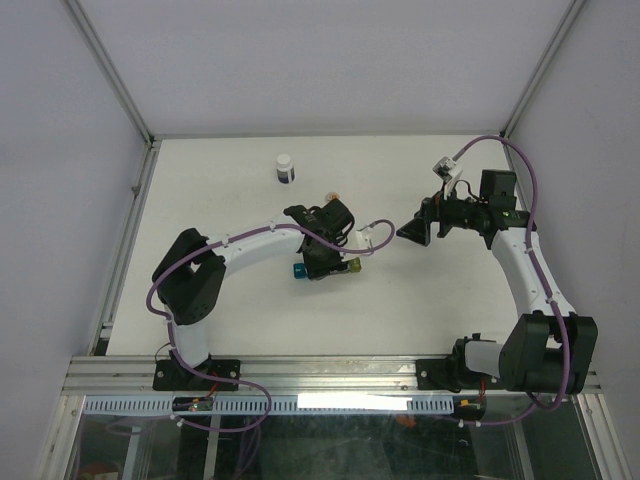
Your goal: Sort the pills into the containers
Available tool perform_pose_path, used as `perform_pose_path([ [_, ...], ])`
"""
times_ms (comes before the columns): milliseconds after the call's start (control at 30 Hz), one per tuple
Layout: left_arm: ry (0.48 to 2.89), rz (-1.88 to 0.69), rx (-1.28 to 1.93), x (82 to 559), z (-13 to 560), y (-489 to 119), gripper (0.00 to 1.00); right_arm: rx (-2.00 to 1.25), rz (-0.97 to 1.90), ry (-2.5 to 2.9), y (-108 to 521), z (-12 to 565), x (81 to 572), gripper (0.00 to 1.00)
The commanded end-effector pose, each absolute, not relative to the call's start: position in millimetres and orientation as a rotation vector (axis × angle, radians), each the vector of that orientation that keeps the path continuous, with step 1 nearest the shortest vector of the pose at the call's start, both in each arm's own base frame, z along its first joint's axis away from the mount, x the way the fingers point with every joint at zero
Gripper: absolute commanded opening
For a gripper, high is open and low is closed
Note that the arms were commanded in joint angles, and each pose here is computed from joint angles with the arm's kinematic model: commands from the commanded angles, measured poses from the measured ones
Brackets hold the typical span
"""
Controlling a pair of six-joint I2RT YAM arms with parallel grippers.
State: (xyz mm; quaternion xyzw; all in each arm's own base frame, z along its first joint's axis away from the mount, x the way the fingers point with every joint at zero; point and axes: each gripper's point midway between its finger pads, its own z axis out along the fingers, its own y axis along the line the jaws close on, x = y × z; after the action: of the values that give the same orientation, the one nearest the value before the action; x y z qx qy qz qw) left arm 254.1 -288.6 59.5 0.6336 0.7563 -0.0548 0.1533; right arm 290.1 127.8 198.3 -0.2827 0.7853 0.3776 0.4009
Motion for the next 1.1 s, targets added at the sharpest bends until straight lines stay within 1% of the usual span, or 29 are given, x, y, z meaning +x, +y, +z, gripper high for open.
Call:
perform_pose_path([
  [0, 2.131, -0.148, 1.781, 263.7, 69.1, -294.9, 0.00, -0.749, 0.929, 1.916, 126.7, 218.6, 298.7, 0.99],
  [133, 2.097, -0.167, 1.764, 261.6, 82.2, -306.0, 0.00, -0.748, 0.932, 1.916, 126.9, 218.9, 298.7, 0.99],
  [233, 2.130, -0.133, 1.769, 265.1, 74.1, -296.3, 0.00, -0.750, 0.935, 1.916, 127.5, 218.8, 297.8, 0.99],
  [333, 2.133, -0.151, 1.758, 264.6, 71.9, -298.2, 0.00, -0.749, 0.930, 1.913, 126.6, 219.9, 298.3, 0.99],
  [567, 2.116, -0.129, 1.734, 268.5, 78.4, -297.1, 0.00, -0.748, 0.931, 1.914, 126.6, 219.2, 298.1, 0.99],
  [767, 2.083, -0.162, 1.679, 266.4, 88.1, -298.4, 0.00, -0.749, 0.935, 1.913, 126.9, 219.1, 297.9, 0.99],
  [933, 1.897, -0.332, 1.520, 258.4, 120.6, -311.5, 0.00, -0.757, 0.948, 1.907, 128.4, 218.3, 296.0, 0.99],
  [1000, 1.774, -0.446, 1.450, 249.9, 139.7, -317.6, 0.00, -0.764, 0.959, 1.896, 129.6, 218.9, 294.8, 0.99],
  [1067, 1.610, -0.556, 1.349, 239.5, 171.1, -323.2, 0.00, -0.778, 0.980, 1.877, 132.1, 220.6, 291.8, 0.99],
])
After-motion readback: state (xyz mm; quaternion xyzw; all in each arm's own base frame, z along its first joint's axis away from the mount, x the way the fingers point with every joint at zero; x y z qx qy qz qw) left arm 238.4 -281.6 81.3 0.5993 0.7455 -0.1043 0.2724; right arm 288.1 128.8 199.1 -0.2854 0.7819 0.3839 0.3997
